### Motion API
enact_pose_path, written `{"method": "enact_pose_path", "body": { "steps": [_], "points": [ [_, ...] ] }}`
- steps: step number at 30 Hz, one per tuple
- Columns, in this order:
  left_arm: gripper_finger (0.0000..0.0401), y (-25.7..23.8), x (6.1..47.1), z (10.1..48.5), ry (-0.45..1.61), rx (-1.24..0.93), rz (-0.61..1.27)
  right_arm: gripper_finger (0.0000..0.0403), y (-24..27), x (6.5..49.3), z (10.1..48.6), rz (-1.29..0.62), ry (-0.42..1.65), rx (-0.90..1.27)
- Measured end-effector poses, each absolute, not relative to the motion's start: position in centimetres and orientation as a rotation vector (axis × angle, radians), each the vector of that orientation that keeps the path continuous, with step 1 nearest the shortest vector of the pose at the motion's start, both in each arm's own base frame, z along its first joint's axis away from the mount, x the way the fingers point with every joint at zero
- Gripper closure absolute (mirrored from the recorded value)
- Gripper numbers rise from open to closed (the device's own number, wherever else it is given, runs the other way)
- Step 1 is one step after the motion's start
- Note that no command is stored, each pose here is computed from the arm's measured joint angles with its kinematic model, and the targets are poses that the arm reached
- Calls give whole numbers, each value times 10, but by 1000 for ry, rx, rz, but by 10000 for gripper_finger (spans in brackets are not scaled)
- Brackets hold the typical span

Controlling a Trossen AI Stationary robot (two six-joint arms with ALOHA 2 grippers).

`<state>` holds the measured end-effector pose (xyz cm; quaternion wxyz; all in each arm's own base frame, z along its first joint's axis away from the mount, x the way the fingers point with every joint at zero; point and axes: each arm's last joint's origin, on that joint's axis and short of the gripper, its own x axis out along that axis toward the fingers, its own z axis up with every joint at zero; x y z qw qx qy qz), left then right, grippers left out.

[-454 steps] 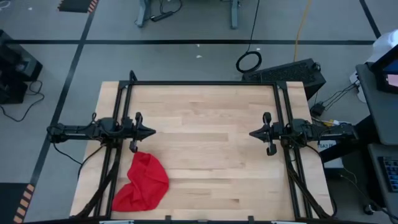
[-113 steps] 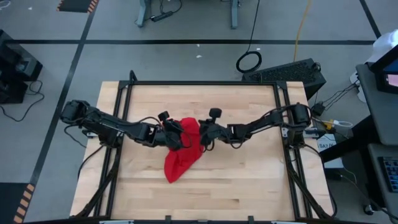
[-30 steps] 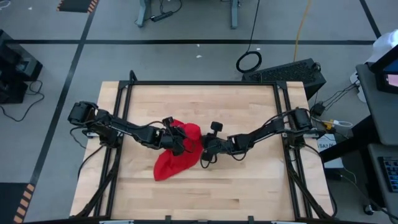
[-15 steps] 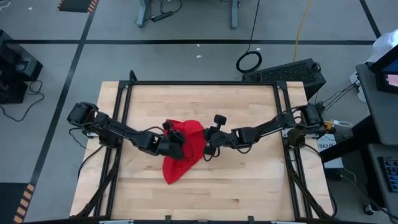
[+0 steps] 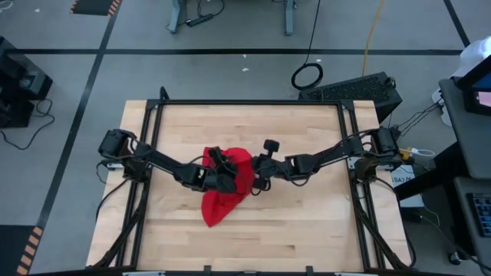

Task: Roll napkin
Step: Fold the red napkin

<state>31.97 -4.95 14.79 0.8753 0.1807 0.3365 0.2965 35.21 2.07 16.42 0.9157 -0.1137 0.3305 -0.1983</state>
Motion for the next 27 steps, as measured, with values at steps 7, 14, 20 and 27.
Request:
{"method": "enact_pose_path", "body": {
  "steps": [7,14,20,27],
  "points": [
    [389,-39,323,160,685,448,625,401,18,351,163,-380,701,-230],
    [396,-43,315,199,573,447,608,367,21,341,181,-353,722,-267],
    [397,-41,304,227,525,492,593,307,27,316,202,-326,806,-238],
    [398,-38,300,242,478,506,570,262,46,299,184,-264,877,-151]
  ]
}}
